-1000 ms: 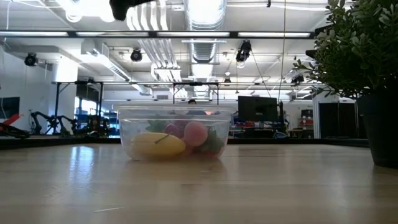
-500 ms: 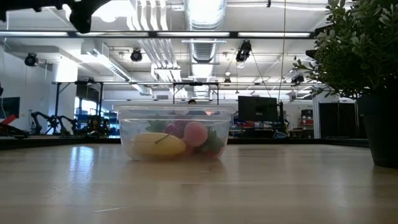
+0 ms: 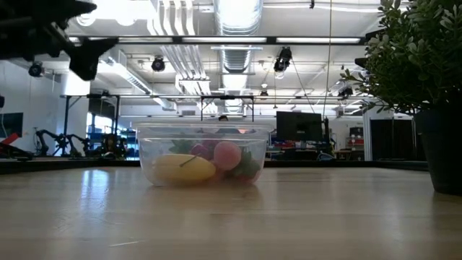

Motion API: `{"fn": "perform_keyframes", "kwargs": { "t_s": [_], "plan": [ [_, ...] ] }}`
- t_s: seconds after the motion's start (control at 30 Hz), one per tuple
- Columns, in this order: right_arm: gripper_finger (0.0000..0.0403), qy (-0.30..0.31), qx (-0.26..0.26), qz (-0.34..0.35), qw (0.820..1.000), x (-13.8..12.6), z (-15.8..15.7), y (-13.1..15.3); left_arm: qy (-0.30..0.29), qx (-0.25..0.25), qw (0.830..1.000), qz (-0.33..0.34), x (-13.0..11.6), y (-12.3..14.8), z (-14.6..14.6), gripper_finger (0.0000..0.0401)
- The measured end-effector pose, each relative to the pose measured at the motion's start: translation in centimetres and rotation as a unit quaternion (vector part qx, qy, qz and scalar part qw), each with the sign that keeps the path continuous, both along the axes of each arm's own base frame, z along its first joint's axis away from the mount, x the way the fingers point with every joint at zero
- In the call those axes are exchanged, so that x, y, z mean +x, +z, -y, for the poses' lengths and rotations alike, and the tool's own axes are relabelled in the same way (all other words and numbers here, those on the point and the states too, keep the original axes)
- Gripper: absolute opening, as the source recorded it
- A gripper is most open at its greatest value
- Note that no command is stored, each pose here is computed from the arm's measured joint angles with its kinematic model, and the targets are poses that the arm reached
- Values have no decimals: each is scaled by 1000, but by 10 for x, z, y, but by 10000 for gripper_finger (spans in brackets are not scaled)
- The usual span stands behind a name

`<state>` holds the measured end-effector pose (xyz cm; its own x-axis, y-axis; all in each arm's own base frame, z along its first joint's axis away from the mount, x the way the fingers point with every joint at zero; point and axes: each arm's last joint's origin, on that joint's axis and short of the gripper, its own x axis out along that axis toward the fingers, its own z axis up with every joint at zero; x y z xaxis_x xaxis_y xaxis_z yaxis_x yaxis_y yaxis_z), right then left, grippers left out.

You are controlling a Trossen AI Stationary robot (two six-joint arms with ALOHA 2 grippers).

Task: Pick and placing Produce into tupperware
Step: Return to Home Position

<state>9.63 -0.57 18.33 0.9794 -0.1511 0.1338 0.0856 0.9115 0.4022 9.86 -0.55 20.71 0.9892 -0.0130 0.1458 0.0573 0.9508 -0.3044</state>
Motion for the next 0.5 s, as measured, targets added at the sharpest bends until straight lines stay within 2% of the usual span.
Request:
{"fn": "perform_keyframes", "kwargs": {
  "t_s": [0.17,0.23,0.5],
  "plan": [
    [249,0,0,0,1000,0,0,0,-4,-31,999,-6,-1,-28,0,293],
    [248,0,0,0,1000,0,0,0,1,-39,999,-37,0,-34,0,293],
    [246,0,0,0,1000,0,0,0,76,-42,994,-65,4,-39,-4,293]
  ]
}}
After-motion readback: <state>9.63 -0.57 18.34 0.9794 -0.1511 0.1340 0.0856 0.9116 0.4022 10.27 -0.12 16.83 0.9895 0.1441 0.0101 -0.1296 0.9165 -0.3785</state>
